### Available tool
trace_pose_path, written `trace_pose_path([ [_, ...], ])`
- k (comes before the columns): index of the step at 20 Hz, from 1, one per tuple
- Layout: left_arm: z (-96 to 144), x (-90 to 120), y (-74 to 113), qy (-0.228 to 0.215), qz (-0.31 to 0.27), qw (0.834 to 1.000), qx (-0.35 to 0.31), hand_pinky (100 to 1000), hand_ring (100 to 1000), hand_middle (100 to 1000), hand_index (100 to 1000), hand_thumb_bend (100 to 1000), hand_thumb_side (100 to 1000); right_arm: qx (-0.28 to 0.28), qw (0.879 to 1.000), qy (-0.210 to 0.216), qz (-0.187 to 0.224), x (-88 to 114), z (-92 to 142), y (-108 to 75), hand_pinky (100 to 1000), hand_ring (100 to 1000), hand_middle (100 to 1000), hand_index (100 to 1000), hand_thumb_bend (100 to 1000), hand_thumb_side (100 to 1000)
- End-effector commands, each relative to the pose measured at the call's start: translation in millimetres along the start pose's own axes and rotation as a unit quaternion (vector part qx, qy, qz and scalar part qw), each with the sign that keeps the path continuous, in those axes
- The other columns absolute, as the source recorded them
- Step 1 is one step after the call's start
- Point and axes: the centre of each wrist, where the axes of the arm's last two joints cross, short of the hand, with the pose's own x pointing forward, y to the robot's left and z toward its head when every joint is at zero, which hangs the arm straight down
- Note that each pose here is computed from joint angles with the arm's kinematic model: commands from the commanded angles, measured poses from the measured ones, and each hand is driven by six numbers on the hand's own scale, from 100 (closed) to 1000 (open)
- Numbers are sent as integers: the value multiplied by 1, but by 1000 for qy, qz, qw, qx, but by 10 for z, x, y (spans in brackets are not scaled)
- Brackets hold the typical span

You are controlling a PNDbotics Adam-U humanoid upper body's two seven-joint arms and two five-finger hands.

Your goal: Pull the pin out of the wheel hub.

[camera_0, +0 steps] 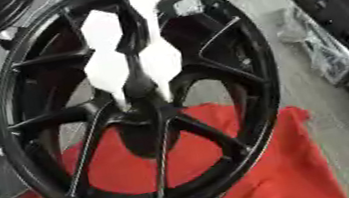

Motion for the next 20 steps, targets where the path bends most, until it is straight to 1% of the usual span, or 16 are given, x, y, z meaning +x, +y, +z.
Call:
trace_pose_path([
  [1,-26,75,79,-12,-15,1000,1,715,752,716,716,147,850,-35,999,-7,0,177,264,-264,784,564,320,429,100,198],
  [4,-24,74,83,-12,-15,1000,2,715,752,716,716,147,849,-58,998,-13,-19,268,446,-349,788,564,321,429,100,198],
  [8,-25,79,92,-14,-16,1000,3,715,752,716,716,147,848,-96,994,-20,-51,396,757,-440,791,563,321,429,100,205],
  [13,-19,76,104,-14,-15,1000,7,716,752,717,717,148,848,-154,984,-12,-86,508,1199,-458,797,562,321,427,100,228],
  [16,-20,82,118,-16,-14,1000,11,716,752,717,717,148,848,-204,974,-3,-95,569,1532,-374,807,564,321,428,100,248],
  [18,-18,83,124,-16,-13,1000,14,716,752,717,717,149,848,-246,964,-10,-99,594,1717,-255,812,565,324,430,100,281],
  [20,-18,86,128,-17,-11,1000,18,716,752,717,717,148,848,-285,954,-10,-97,575,1873,-83,814,572,328,434,100,277],
])
